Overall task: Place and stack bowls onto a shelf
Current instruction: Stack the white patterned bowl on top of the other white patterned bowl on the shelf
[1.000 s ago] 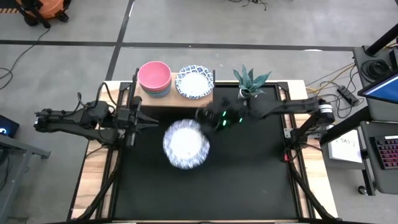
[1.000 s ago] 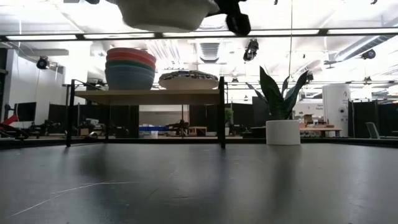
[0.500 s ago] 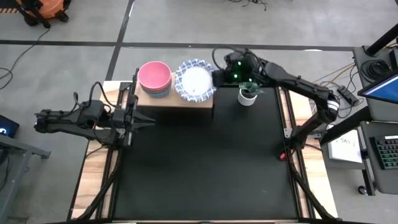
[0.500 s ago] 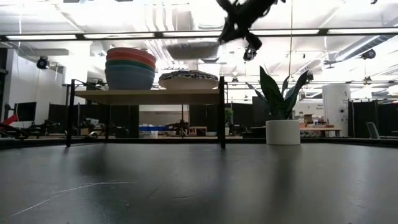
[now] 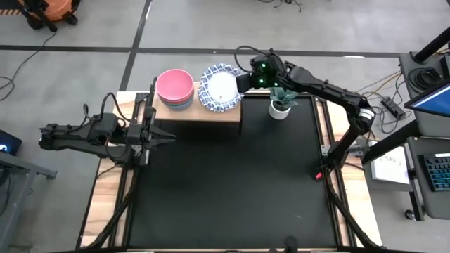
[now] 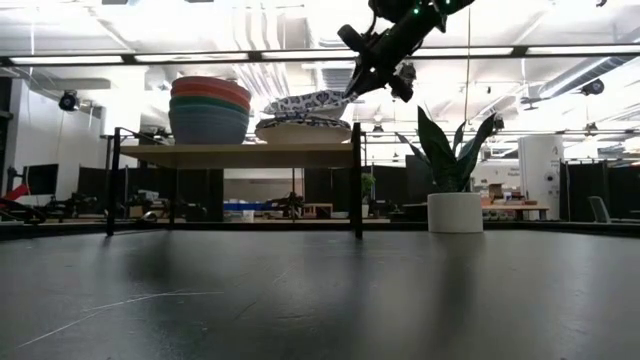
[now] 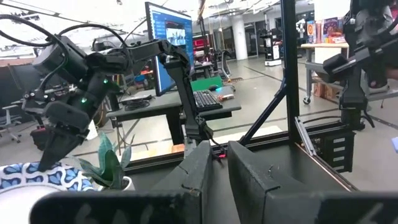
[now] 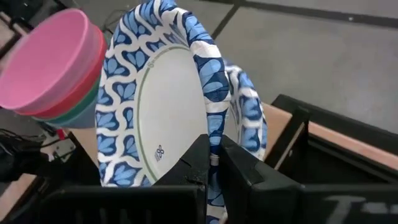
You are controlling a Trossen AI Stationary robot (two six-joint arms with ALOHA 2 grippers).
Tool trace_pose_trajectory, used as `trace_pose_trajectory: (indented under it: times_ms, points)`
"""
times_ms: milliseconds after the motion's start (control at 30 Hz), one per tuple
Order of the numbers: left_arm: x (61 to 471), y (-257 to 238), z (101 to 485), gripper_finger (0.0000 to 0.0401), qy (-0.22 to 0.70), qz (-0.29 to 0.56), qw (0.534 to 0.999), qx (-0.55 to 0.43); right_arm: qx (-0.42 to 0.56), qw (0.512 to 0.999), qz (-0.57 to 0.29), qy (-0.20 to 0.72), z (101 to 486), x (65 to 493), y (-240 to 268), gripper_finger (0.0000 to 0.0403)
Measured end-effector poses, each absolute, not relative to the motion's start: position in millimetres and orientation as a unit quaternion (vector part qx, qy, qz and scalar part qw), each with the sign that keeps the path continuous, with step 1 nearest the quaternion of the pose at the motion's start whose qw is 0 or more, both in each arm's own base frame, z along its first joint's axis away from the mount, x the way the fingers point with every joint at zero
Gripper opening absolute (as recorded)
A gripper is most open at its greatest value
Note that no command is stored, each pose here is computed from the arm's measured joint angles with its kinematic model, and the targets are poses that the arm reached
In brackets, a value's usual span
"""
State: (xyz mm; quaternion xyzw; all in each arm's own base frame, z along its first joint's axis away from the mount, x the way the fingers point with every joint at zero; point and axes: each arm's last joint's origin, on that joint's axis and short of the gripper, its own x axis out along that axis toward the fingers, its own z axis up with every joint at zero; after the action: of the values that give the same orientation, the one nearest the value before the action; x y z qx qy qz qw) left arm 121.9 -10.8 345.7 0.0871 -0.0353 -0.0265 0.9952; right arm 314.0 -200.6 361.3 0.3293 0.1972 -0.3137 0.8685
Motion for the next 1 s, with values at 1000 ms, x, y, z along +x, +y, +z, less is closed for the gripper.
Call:
trace_pose_trajectory:
  times_ms: [1000]
  points:
    - [121.9, -10.8, 345.7, 0.0037, -0.035, -0.026, 0.995, 0.093, 0.271, 0.888, -0.321, 0.188, 364.5, 316.3, -203.8, 0.0158]
